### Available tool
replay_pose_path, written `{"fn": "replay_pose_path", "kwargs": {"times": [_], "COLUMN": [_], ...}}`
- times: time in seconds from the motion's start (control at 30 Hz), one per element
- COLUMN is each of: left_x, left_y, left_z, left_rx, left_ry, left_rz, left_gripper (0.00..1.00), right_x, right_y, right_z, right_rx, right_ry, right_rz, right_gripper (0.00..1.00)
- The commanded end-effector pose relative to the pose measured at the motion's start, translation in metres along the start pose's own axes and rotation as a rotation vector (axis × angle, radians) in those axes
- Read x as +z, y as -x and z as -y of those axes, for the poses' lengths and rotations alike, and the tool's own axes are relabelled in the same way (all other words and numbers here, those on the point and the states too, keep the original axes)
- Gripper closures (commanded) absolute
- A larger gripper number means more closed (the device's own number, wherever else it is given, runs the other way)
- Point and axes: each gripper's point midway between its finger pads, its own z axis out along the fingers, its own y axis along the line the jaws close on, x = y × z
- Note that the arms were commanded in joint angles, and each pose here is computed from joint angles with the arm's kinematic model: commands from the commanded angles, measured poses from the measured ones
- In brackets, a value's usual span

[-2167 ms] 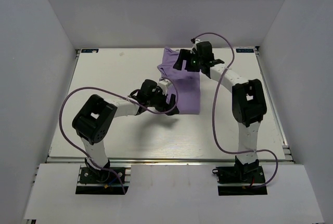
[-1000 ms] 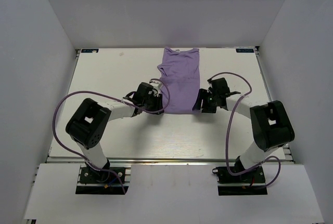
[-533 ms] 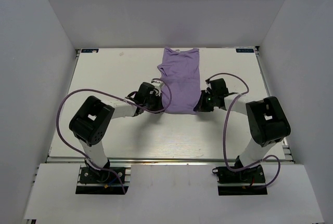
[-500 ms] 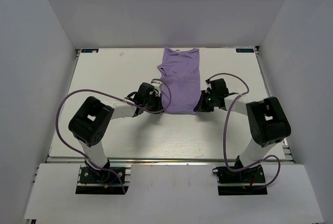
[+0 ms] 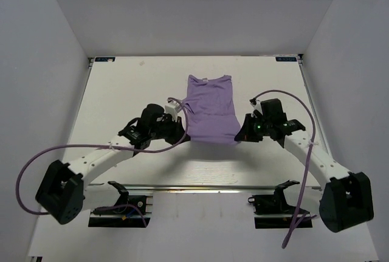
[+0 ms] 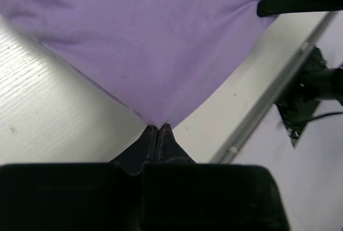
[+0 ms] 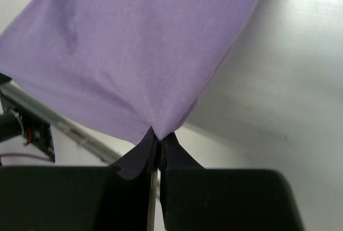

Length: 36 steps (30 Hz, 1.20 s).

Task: Fold and stack the t-shirts
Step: Fold the long partially folded tshirt into a neat square

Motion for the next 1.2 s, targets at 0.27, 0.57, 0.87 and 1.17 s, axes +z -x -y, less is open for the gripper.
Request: {"fn": "replay_pose_path", "kwargs": {"times": [0.27, 0.57, 0.87, 1.17], "left_x": [-0.057, -0.043, -0.032, -0.007], "left_y": [0.083, 0.140, 0.172, 0.182], "left_z": [0.053, 0.034, -0.013, -0.040], "left_rx": [0.080, 0.070, 0.008, -0.013], "left_ry": [-0.054, 0.072, 0.343, 0.416], "left_rz": [0.215, 0.323, 0.366, 0.349], "left_gripper": [1.00, 1.00, 1.00, 1.00], "right_x": [-0.066, -0.060, -0.034, -0.012], "right_y": [0.027, 0.086, 0.129, 0.145], "right_z": [-0.049, -0.057, -0.064, -0.045], "right_rx": [-0.068, -0.070, -0.065, 0.039], "right_ry": [0.063, 0.018, 0.139, 0.246], "right_rz": [-0.005, 0.086, 0.114, 0.070], "right_gripper": [1.00, 1.00, 1.00, 1.00]}}
